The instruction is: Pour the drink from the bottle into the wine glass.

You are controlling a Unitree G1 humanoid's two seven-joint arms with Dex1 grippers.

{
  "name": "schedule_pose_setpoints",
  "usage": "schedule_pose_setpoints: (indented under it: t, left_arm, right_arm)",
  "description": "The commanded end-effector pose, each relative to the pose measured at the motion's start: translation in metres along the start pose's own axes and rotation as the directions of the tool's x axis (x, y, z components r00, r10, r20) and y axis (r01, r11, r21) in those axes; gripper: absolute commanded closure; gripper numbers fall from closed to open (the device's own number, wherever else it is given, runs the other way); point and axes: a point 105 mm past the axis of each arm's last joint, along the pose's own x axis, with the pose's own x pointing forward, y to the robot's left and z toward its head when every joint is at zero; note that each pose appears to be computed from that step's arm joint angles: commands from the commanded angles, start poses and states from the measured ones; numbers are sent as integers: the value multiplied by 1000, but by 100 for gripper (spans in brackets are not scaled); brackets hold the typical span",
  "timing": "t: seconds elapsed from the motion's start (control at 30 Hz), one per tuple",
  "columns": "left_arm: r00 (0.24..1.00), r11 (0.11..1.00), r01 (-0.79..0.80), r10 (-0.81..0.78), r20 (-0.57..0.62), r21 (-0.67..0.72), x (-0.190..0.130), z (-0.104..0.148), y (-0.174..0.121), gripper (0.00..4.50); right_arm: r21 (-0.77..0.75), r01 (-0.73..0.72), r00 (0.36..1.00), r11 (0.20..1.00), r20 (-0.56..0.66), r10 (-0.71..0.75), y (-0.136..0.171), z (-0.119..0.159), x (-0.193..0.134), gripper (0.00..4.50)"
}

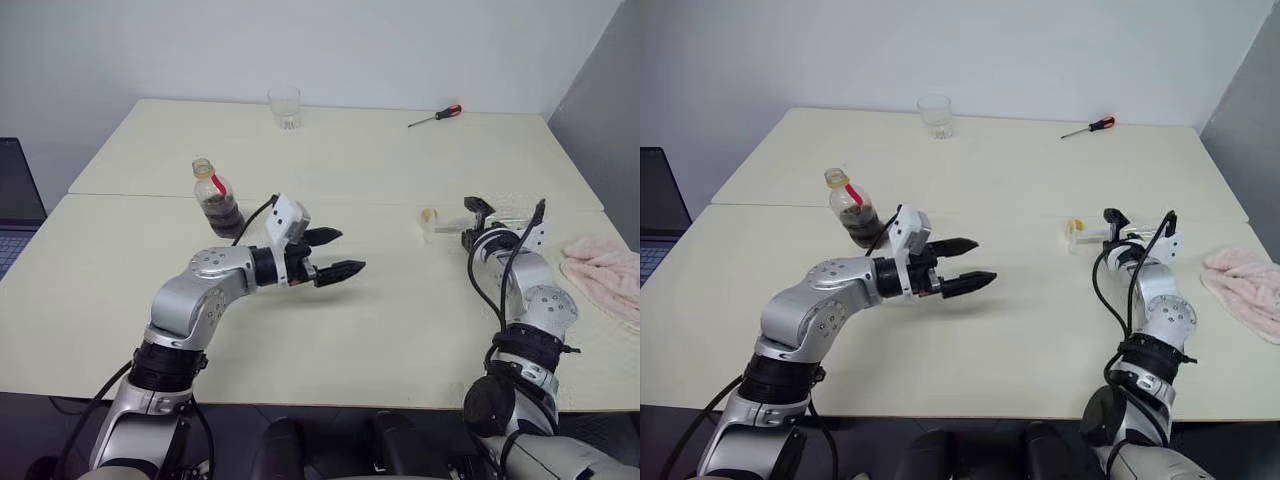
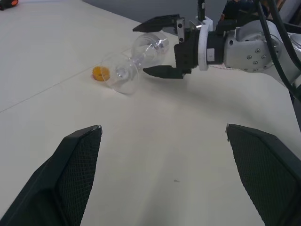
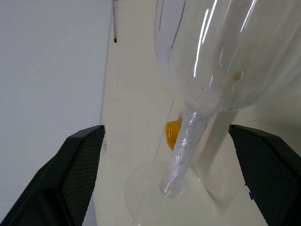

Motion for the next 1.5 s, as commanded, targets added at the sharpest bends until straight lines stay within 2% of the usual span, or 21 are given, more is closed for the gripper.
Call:
schedule_pose_setpoints:
  t: [0.03,0.37,0.4,0.47,0.77,0.8,0.83,1.17,1.27,1.33,1.4,1.5]
  left_arm:
    - [999,998,-16,14,34,53,-2,14,3,3]
    - [999,997,-36,34,30,70,-6,16,5,3]
    - [999,997,-41,38,31,72,-6,16,6,1]
    - [999,996,-47,45,31,75,-7,16,7,0]
    - [997,994,-70,67,37,81,-9,17,10,0]
    - [997,994,-72,69,37,82,-10,16,11,0]
    - [997,994,-74,72,37,83,-10,16,11,0]
    - [996,992,-89,86,36,89,-9,14,14,0]
    - [994,991,-99,96,43,94,-9,15,16,0]
    - [992,988,-119,114,53,99,-9,16,19,0]
    - [990,986,-132,126,58,104,-8,15,21,0]
    - [990,985,-134,128,58,106,-8,14,22,0]
  right_arm:
    - [-9,-55,998,998,43,55,13,11,8,0]
    - [9,-48,997,999,65,48,3,11,35,0]
    - [9,-45,997,999,65,44,2,10,37,17]
    - [8,-41,997,999,66,40,0,9,40,58]
    - [-12,3,996,1000,90,-2,-10,9,45,376]
    - [-16,7,996,1000,93,-6,-11,10,45,407]
    - [-20,10,995,1000,97,-8,-11,11,44,418]
    - [-70,5,992,998,127,4,-7,24,37,419]
    - [-212,-48,987,976,142,79,13,27,28,419]
    - [-346,-83,981,934,139,138,29,23,22,419]
    - [-504,-101,972,858,133,193,43,15,14,420]
    - [-738,-136,958,661,74,279,60,-8,4,421]
